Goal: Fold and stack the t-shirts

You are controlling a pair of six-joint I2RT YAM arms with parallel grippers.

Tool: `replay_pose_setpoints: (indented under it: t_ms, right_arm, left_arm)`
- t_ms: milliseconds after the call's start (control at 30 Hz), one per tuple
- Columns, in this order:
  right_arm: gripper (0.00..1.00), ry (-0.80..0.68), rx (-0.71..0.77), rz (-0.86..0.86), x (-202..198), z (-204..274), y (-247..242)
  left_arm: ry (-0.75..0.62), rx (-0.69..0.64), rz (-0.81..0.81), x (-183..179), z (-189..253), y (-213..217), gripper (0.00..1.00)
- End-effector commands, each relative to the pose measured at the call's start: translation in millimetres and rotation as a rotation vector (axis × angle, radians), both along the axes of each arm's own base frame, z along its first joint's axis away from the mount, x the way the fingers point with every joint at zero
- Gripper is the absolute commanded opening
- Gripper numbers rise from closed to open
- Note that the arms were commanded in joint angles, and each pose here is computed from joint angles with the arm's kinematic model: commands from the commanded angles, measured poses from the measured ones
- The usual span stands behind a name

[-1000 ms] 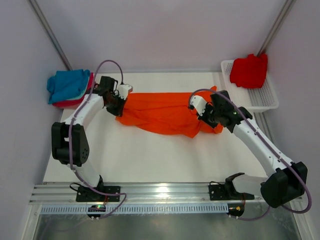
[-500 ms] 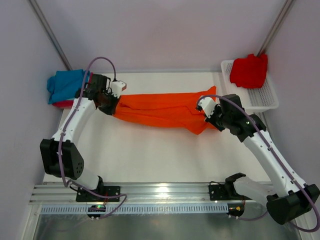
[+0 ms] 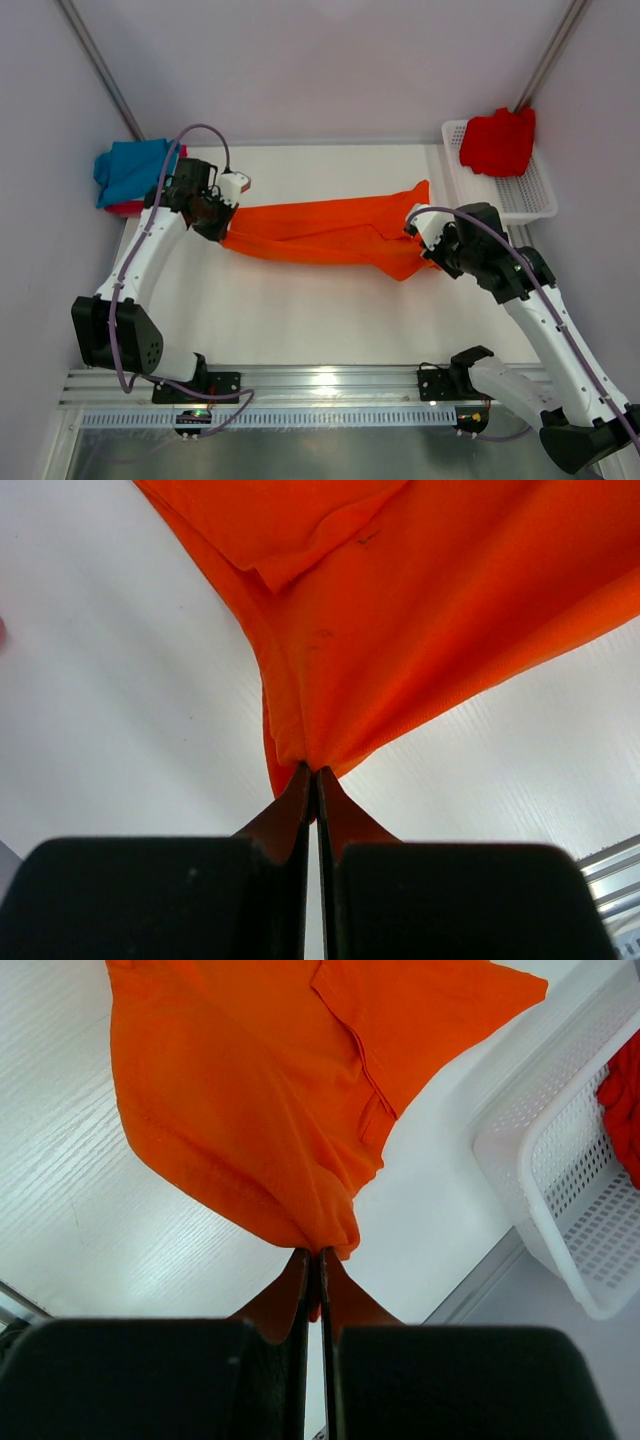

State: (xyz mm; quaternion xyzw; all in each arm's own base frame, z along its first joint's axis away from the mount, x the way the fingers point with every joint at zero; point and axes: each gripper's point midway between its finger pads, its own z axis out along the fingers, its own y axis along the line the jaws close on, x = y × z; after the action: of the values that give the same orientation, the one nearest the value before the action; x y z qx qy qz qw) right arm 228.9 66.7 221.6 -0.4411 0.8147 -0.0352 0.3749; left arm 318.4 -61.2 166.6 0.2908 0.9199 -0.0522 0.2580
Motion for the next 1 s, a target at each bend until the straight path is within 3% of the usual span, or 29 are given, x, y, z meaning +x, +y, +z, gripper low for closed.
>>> replay_pose_setpoints:
  t_ms: [0, 267, 633, 967]
  right_arm:
    - [0.03, -0.014, 0.004, -0.016, 2, 5, 0]
    - [0.03, 0.022, -0.080, -0.026, 48, -20, 6]
    - [0.03, 0.011, -0.132, -0.051, 151, -46, 33]
    - [0.03, 0.039, -0.141, -0.130, 204, -63, 26]
  left_arm:
    - [-0.036, -0.002, -0.010, 2, 9, 1, 0.00]
    - [-0.039, 0.002, 0.024, 48, -1, -3, 0.00]
    - [-0.047, 0.072, 0.107, 121, -34, 4, 0.00]
    - [-0.051, 0.141, 0.135, 151, -46, 15, 0.00]
